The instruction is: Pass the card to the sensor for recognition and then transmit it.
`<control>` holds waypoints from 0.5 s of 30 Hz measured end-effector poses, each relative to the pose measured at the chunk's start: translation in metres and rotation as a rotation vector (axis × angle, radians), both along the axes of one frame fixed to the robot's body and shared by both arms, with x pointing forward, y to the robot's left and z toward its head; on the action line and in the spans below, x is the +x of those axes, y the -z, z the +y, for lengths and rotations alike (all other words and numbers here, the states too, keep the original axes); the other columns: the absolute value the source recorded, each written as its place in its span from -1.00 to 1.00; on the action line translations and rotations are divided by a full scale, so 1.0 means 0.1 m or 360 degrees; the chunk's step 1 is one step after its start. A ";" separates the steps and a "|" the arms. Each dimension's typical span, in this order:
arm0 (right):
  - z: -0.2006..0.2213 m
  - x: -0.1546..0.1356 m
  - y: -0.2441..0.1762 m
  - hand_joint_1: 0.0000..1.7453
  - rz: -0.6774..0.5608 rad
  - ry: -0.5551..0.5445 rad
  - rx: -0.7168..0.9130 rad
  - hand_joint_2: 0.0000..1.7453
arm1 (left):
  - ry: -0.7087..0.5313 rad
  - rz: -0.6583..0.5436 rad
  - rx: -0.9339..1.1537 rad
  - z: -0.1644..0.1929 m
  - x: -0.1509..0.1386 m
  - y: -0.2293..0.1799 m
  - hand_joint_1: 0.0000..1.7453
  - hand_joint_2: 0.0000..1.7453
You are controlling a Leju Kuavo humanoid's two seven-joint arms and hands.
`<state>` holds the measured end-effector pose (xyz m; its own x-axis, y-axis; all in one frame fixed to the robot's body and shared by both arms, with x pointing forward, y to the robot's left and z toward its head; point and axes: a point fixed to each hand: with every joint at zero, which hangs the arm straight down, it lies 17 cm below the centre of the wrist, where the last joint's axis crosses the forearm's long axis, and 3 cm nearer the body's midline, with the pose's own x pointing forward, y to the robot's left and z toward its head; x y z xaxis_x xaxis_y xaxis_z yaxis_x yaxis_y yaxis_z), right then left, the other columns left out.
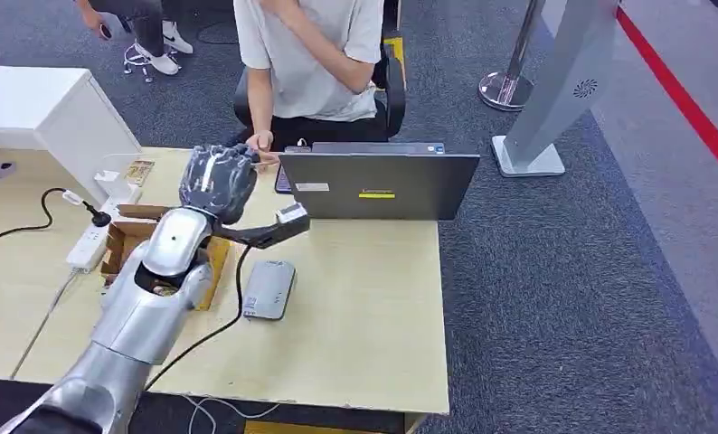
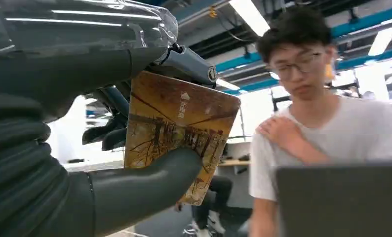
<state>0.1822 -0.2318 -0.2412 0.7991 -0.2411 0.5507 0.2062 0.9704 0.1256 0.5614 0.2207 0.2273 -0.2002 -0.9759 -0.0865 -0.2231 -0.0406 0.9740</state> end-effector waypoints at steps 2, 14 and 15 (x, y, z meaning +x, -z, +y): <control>0.01 0.00 0.00 -1.00 0.0002 -0.0012 -0.0002 -1.00 | 0.0052 0.0063 0.0032 -0.23 -0.06 0.13 1.00 1.00; -0.04 -0.10 0.05 -1.00 0.0046 0.0021 -0.0029 -1.00 | -0.0043 0.0126 0.0131 -0.56 -0.28 0.50 1.00 1.00; -0.05 -0.11 0.05 -1.00 0.0051 0.0023 -0.0029 -1.00 | -0.0052 0.0126 0.0122 -0.56 -0.30 0.53 1.00 1.00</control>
<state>0.1709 -0.2364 -0.2463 0.8128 -0.2427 0.5296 0.2237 0.9694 0.1010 0.5311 0.1649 0.1740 -0.1774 -0.9732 -0.1463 -0.1427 -0.1217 0.9823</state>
